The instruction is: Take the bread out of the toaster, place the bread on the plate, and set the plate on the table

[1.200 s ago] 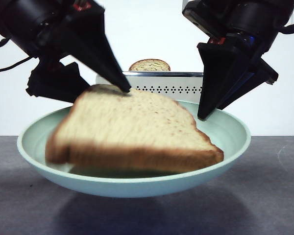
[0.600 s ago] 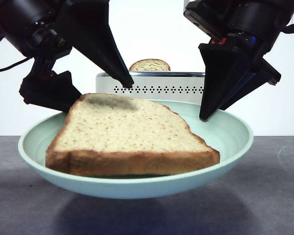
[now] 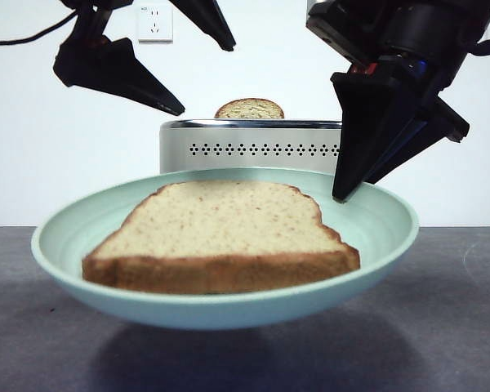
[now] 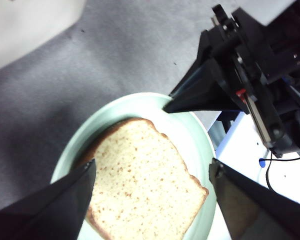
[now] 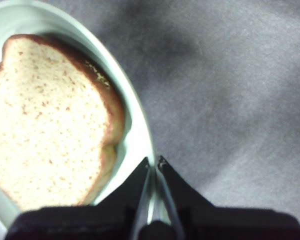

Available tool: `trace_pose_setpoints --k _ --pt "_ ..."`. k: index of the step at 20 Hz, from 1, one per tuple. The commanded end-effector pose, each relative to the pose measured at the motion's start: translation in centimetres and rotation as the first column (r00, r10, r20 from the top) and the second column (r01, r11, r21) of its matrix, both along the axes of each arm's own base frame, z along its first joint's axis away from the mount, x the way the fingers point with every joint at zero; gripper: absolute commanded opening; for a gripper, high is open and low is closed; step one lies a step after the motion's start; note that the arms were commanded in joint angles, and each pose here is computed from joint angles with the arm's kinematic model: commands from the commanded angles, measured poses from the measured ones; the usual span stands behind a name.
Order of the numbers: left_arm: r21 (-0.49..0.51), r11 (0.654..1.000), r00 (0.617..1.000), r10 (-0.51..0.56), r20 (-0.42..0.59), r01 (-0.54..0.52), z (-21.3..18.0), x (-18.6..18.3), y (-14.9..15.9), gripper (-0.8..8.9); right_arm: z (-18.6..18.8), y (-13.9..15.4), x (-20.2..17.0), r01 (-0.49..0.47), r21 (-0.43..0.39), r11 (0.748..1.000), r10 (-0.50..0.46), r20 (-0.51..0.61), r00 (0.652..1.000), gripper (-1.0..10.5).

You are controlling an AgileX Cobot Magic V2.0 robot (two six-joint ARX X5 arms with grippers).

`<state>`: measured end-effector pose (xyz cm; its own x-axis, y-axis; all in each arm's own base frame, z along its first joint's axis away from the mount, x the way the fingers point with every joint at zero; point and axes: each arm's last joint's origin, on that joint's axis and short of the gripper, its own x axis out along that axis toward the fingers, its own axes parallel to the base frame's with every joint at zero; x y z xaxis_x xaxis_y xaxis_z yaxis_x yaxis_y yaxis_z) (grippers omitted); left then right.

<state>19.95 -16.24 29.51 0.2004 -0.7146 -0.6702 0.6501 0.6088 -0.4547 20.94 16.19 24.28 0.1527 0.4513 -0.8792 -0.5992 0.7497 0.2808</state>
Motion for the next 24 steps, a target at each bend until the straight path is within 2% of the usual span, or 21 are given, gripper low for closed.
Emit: trace_pose_setpoints --k 1,6,7,9,11,15,17,19,24 --pt "0.004 1.000 1.000 -0.011 0.017 0.011 0.5 -0.2 0.1 3.82 -0.1 0.1 0.1 0.006 0.011 1.000 -0.006 -0.009 1.000 -0.2" --pt "-0.052 0.999 0.995 0.003 0.101 0.002 3.1 -2.3 1.9 3.55 -0.1 0.0 0.2 0.017 0.012 1.000 -0.017 -0.009 1.000 -0.2" --pt "-0.071 0.997 0.992 0.011 0.128 -0.002 3.8 -2.9 2.5 2.57 -0.1 0.0 0.2 0.018 0.014 1.000 -0.018 -0.009 1.000 -0.2" --pt "-0.108 0.994 0.982 0.028 0.187 -0.008 5.3 -4.5 3.7 -0.26 0.0 0.1 0.4 0.035 0.029 0.999 -0.035 -0.003 0.999 -0.2" --pt "-0.126 0.992 0.966 0.064 0.250 -0.034 6.5 -6.2 5.0 -0.08 0.1 0.3 0.6 0.061 0.058 0.996 -0.061 0.006 0.998 -0.2" --pt "-0.100 0.982 0.918 0.184 0.352 -0.158 7.6 -8.5 7.3 -0.08 0.3 0.4 1.2 0.095 0.133 0.987 -0.095 -0.003 0.995 -0.2" --pt "-0.087 0.978 0.904 0.207 0.375 -0.188 7.8 -9.2 7.9 -0.08 -0.3 0.1 2.0 0.134 0.126 0.983 -0.132 -0.021 0.991 -0.2" --pt "-0.085 0.981 0.901 0.193 0.388 -0.173 7.9 -9.6 8.1 -0.08 -1.5 -0.2 3.0 0.168 0.096 0.981 -0.163 -0.058 0.985 -0.2" --pt "-0.062 0.987 0.914 0.158 0.374 -0.145 7.6 -10.0 7.9 -0.08 -4.8 -0.8 5.1 0.227 0.031 0.973 -0.221 -0.132 0.966 -0.2"
